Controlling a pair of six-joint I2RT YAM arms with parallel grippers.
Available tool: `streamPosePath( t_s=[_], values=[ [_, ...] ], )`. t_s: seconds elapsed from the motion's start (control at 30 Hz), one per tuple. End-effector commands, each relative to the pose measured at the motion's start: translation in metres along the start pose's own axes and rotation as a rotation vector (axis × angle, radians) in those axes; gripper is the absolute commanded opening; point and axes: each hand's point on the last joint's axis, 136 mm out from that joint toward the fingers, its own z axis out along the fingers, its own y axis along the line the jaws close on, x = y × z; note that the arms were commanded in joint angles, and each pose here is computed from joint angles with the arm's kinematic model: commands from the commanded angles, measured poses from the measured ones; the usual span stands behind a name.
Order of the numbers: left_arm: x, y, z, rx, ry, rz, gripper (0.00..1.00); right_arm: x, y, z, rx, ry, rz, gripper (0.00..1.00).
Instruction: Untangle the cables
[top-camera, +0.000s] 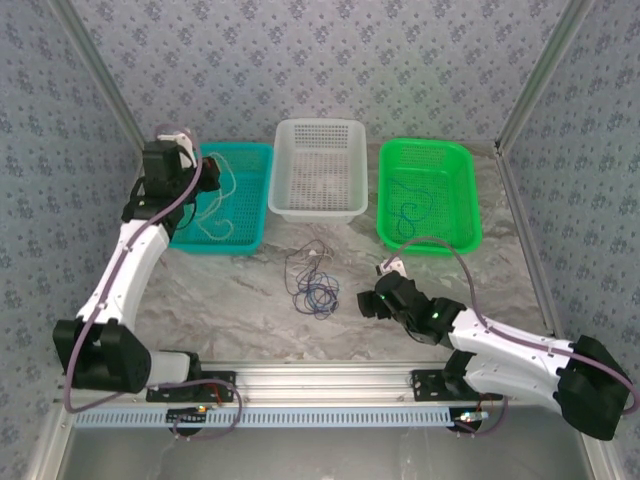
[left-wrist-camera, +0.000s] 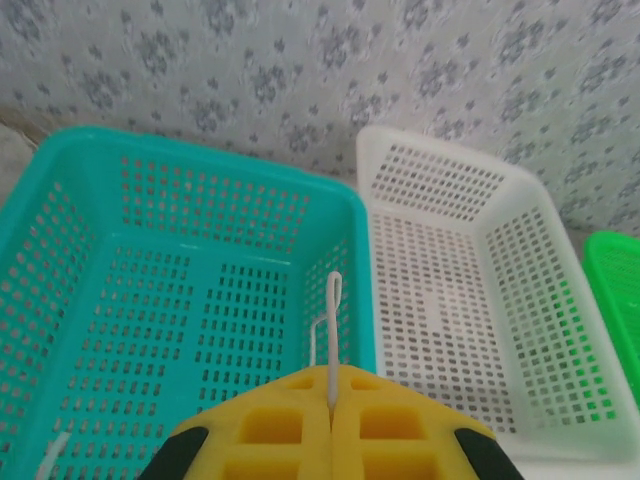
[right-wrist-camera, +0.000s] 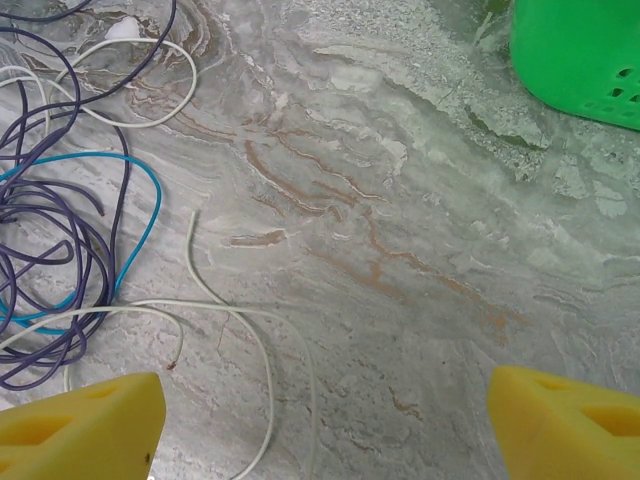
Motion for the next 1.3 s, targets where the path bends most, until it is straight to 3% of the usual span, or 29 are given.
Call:
streamPosePath(
  t_s=[0.0, 0.07, 0.1, 0.17, 0.27, 0.37, 0.5, 0.7, 0.83, 0.93, 1.13, 1.27],
  values=[
    [-0.003, -0.003, 0.009, 0.042, -0.012, -0.027, 0.03, -0.003, 0.003, -0.003, -0.006, 0.007, 0.002, 0.86],
    [0.008, 0.008, 0.017, 0.01, 0.008, -0.052, 0.06, 0.0, 0.001, -0.003, 0.0, 0.019, 0.0, 0.86],
    [0.013, 0.014, 0.019, -0.008, 0.017, -0.063, 0.12, 0.001, -0.001, -0.004, 0.009, 0.024, -0.003, 0.86],
    [0.026, 0.027, 0.024, -0.06, 0.043, -0.084, 0.37, 0.005, -0.01, -0.007, 0.049, 0.035, -0.003, 0.86],
    [0.04, 0.037, 0.025, -0.1, 0.073, -0.094, 0.61, 0.009, -0.024, -0.013, 0.102, 0.046, 0.022, 0.88],
    [0.047, 0.039, 0.021, -0.105, 0.08, -0.104, 0.76, 0.009, -0.031, -0.018, 0.108, 0.043, 0.051, 0.88],
    [0.048, 0.022, 0.009, -0.079, 0.05, -0.071, 0.88, 0.004, -0.022, -0.02, 0.047, 0.022, 0.054, 0.88],
    [0.069, -0.051, -0.014, 0.071, 0.036, 0.167, 0.94, -0.006, -0.019, -0.022, 0.035, -0.007, 0.001, 0.85],
    [0.108, -0.097, -0.038, 0.241, 0.068, 0.338, 0.95, -0.011, -0.034, -0.036, 0.087, -0.006, -0.001, 0.84],
    [0.149, -0.127, -0.05, 0.36, 0.127, 0.439, 0.95, -0.014, -0.039, -0.04, 0.048, -0.015, 0.048, 0.84],
    [0.22, -0.148, -0.049, 0.461, 0.296, 0.5, 0.87, -0.009, -0.045, -0.03, -0.061, 0.011, 0.222, 0.76],
    [0.248, -0.154, -0.042, 0.476, 0.361, 0.507, 0.84, 0.006, -0.029, -0.023, -0.143, 0.077, 0.262, 0.71]
  ],
)
